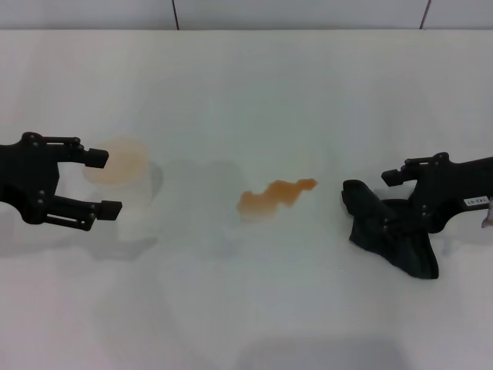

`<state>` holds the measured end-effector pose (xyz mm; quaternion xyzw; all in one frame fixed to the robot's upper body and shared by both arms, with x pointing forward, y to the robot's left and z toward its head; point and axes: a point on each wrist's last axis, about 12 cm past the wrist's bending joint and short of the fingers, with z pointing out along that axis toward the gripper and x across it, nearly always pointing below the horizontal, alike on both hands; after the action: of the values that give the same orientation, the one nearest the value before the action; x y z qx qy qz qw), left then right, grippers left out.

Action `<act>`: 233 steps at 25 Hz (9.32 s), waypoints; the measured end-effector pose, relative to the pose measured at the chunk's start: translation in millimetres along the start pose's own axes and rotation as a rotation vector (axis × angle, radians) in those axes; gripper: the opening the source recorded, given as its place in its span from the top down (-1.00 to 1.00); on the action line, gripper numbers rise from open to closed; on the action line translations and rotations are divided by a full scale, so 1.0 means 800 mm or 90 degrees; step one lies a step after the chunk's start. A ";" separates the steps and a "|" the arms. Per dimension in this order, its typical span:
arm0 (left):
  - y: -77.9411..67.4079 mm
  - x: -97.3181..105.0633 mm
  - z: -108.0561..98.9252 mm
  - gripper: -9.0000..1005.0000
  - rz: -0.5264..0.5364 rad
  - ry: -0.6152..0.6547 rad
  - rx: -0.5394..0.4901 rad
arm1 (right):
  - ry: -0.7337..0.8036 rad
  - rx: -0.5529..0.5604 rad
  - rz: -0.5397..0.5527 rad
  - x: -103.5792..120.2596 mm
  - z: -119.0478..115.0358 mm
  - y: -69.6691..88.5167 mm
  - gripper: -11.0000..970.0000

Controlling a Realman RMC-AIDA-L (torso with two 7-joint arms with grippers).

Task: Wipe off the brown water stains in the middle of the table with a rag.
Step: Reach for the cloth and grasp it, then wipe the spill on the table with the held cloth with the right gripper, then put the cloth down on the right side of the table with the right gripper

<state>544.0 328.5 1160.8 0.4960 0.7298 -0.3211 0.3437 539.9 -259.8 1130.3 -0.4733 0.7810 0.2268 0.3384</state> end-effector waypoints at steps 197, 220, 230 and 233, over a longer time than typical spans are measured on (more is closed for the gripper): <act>0.000 -0.002 0.012 -0.75 0.005 -0.026 -0.025 | -0.069 0.176 -0.036 -0.053 0.166 0.043 0.71; -0.004 0.012 -0.001 -0.75 -0.012 -0.039 -0.045 | -0.045 0.152 0.083 -0.009 0.095 0.008 0.70; -0.004 0.014 -0.006 -0.75 -0.016 -0.044 -0.053 | -0.030 0.123 0.123 0.010 0.071 0.003 0.69; -0.003 0.013 -0.006 -0.75 -0.014 -0.044 -0.053 | -0.025 0.109 0.117 0.010 0.071 0.005 0.69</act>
<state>537.8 336.5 1155.3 0.4619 0.7355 -0.3115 0.3857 551.3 -224.6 1086.4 -0.3643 0.8310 0.1984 0.3706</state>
